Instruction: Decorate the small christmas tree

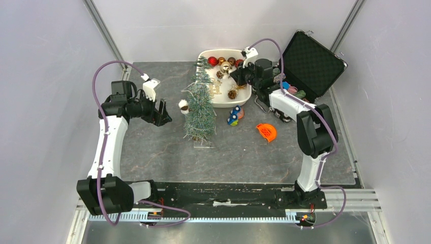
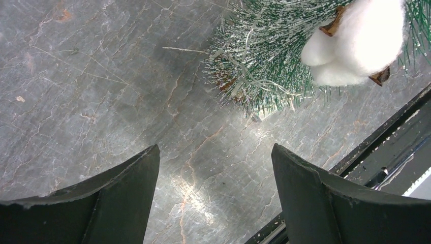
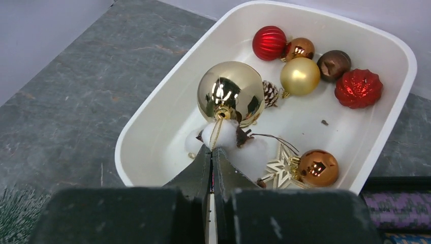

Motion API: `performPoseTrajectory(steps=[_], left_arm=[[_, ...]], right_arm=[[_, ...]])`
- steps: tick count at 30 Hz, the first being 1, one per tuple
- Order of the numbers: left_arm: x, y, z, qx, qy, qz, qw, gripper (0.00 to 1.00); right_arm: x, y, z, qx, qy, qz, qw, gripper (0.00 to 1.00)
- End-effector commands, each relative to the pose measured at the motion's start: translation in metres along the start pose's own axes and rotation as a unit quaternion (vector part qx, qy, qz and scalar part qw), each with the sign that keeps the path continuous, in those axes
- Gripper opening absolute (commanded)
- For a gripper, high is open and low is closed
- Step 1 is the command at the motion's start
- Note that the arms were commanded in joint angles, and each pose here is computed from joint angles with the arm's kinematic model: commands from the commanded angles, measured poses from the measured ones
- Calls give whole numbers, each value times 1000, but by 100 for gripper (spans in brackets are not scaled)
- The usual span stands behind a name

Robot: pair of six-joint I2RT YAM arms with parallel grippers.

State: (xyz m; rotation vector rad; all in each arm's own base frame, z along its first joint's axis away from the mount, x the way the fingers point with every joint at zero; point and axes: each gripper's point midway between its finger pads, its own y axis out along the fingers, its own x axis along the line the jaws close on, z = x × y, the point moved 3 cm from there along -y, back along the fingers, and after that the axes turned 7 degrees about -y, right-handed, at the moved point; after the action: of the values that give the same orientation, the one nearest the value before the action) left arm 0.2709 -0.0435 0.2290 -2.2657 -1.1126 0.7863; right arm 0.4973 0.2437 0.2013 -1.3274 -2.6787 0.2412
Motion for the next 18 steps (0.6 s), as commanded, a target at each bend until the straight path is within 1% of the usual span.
performPoseTrajectory(steps=[1, 7, 9, 12, 14, 18], left_arm=[[-6, -4, -5, -19, 1, 11, 1000, 87], [-5, -4, -4, -18, 1, 11, 1000, 87], [-6, -4, -4, -18, 1, 12, 1000, 87], [-6, -4, -4, -17, 1, 13, 1000, 87], [-6, -4, -4, -17, 1, 14, 1000, 87], [-6, -4, -3, -14, 0, 16, 1000, 87]], right_arm=[[6, -8, 25, 52, 14, -43, 998, 0], [-7, 19, 44, 85, 60, -54, 993, 0], [-14, 30, 53, 94, 71, -50, 992, 3], [-26, 48, 62, 96, 87, -35, 991, 9], [-38, 56, 64, 99, 84, -8, 992, 14], [-55, 63, 58, 89, 56, 30, 994, 31]])
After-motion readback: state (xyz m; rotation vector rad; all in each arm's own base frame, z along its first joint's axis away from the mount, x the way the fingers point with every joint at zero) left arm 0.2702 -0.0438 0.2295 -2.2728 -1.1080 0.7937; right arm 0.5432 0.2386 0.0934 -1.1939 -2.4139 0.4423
